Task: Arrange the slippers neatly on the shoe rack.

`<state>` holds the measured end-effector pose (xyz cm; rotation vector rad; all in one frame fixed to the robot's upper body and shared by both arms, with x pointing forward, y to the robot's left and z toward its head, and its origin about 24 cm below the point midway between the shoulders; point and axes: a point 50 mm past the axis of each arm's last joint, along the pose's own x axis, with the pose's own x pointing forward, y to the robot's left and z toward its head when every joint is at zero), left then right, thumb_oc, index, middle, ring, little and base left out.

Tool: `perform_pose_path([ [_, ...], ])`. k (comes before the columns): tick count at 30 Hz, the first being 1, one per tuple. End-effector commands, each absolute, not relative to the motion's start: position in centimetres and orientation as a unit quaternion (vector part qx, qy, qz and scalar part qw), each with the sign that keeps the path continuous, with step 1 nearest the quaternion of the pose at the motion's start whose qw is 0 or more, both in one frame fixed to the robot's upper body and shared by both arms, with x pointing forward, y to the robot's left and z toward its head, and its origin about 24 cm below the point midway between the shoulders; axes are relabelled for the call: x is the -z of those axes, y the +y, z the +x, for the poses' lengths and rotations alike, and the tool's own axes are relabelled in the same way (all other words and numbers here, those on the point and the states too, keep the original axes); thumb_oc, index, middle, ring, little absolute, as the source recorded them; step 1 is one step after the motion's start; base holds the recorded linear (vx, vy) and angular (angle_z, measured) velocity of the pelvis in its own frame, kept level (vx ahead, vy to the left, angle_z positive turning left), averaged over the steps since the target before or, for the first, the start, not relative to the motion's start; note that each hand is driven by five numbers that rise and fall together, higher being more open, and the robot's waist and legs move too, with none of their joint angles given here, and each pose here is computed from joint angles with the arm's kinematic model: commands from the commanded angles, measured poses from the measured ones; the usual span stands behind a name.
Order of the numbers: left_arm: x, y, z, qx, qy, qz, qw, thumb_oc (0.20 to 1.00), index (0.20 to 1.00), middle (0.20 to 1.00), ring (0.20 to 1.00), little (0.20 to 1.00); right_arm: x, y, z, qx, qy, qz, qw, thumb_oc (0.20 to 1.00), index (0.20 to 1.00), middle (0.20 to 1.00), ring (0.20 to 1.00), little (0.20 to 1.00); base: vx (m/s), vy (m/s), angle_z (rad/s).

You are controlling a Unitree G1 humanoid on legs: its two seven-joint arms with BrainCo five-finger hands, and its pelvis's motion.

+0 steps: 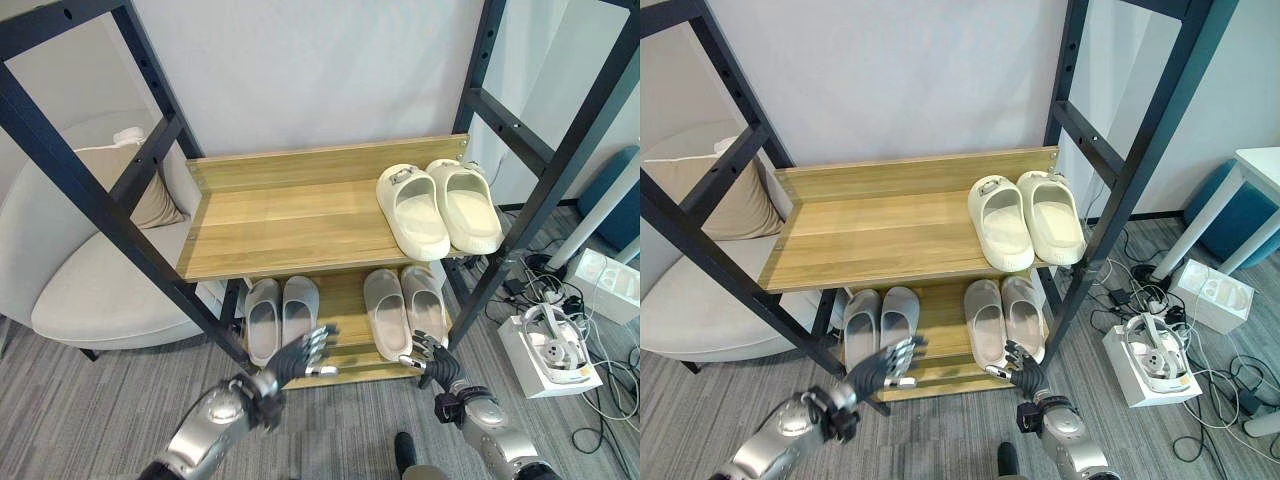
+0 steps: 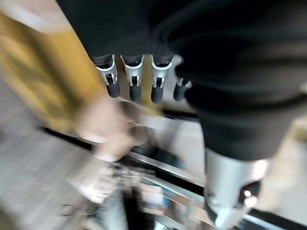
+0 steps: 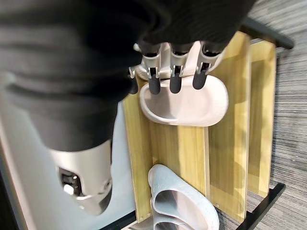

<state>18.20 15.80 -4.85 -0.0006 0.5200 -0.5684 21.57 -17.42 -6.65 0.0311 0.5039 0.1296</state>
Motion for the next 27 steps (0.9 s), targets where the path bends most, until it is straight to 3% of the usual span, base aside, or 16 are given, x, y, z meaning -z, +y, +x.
perform_pose_path([
  [1,3.2,15.6,20.5,0.268,0.190,0.038,0.944,1.000,1.000,1.000,1.000,1.000,5.0,-16.3,23.2,-0.070,0.196,0.039,0.977,1.000,1.000,1.000,1.000,1.000,0.00,0.004,0.03],
  [10,9.6,18.2,18.9,0.023,0.313,-0.019,0.949,1.000,1.000,1.000,1.000,1.000,6.5,-18.1,22.1,-0.017,0.229,-0.027,0.973,1.000,1.000,1.000,1.000,1.000,0.00,0.000,0.00],
  [17,10.6,19.3,18.6,-0.048,0.333,-0.028,0.941,1.000,1.000,1.000,1.000,1.000,7.5,-19.2,21.3,0.019,0.251,-0.044,0.967,1.000,1.000,1.000,1.000,1.000,0.00,0.000,0.00],
  [27,10.4,20.5,18.2,-0.065,0.328,-0.007,0.943,1.000,1.000,1.000,1.000,1.000,7.8,-19.9,21.1,0.035,0.259,-0.049,0.964,1.000,1.000,1.000,1.000,1.000,0.00,0.000,0.00],
])
